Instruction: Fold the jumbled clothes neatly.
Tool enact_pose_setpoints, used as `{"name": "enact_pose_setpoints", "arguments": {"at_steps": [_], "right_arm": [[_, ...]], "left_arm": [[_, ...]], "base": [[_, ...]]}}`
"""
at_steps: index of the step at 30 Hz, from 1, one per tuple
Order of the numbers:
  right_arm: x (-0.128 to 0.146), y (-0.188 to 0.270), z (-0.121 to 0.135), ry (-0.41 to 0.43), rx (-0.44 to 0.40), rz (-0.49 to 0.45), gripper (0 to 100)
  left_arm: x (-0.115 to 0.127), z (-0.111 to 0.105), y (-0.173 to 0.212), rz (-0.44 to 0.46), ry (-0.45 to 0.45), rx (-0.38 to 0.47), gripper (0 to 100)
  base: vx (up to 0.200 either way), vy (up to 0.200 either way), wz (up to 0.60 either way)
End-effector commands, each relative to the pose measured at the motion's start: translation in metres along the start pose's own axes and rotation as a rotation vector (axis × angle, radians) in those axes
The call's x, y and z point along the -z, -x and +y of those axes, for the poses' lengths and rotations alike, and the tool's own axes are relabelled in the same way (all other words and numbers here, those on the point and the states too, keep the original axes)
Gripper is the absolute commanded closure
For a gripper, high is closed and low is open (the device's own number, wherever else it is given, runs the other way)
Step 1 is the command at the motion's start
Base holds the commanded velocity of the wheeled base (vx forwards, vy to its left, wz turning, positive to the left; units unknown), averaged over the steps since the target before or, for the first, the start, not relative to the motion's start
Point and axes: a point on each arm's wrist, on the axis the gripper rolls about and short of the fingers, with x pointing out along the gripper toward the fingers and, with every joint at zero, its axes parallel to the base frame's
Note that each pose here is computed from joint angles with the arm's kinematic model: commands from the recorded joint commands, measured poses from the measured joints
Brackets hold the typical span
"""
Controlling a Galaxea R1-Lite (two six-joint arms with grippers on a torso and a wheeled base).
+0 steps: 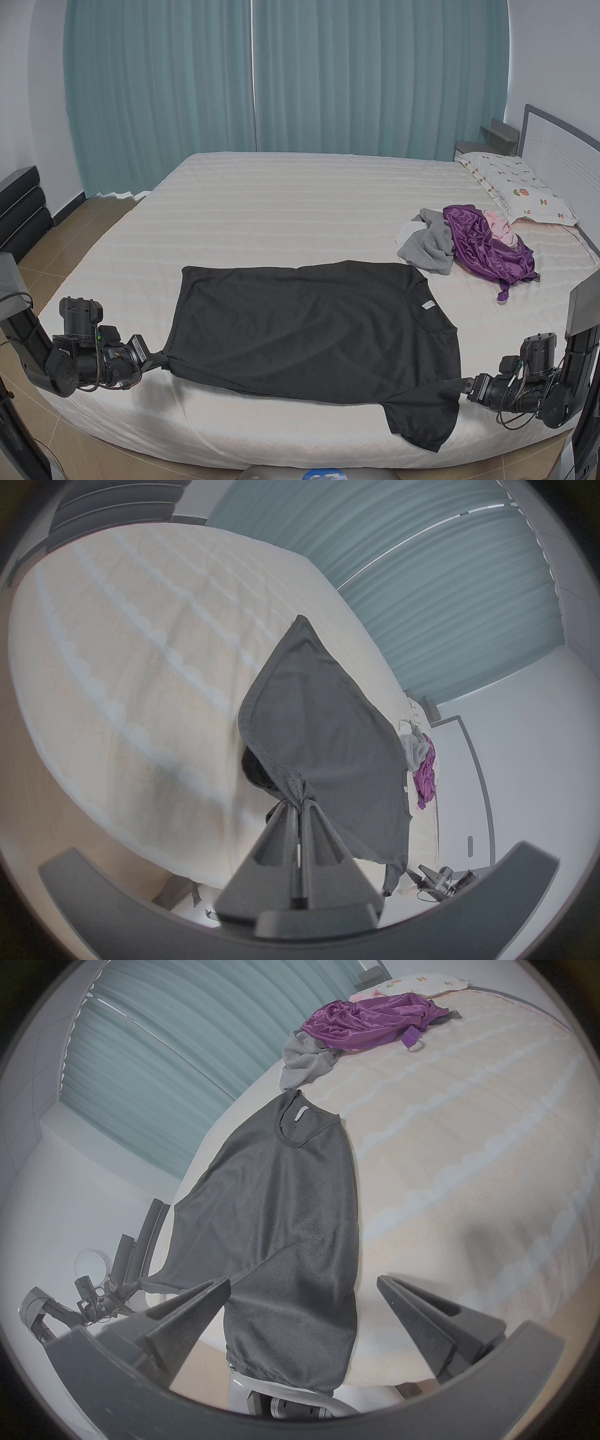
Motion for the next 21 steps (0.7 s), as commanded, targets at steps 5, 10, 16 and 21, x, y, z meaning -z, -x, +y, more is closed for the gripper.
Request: {"name": "enact_pose_setpoints", "arguments": {"at_steps": [5,10,16,21], "right_arm": [[0.0037,0.0024,-0.0016,-0.007,0.009,0.016,0],[0.0034,0.0026,-0.0021,-0.009,0.011,0.014,0],[0.0031,0.0023,-0.0019,-0.009,0.007,0.014,0],[0.0035,0.0027,-0.0015,-0.008,0.001,0.018,0]], "left_arm": [[0.0024,-0.0055,0.0074,-0.007,-0.021,0.017,100],[0.0073,-0.0020,0.0091,0.011,-0.053,0.003,100],[-0.0001,-0.0063,0.0093,-0.025,-0.065,0.019,100],[-0.0016,-0.0080,0.0073,-0.025,-0.046,0.024,100]], "base": [[0.000,0.000,0.00],[0.000,0.000,0.00],[0.000,0.000,0.00],[0.000,0.000,0.00]]}}
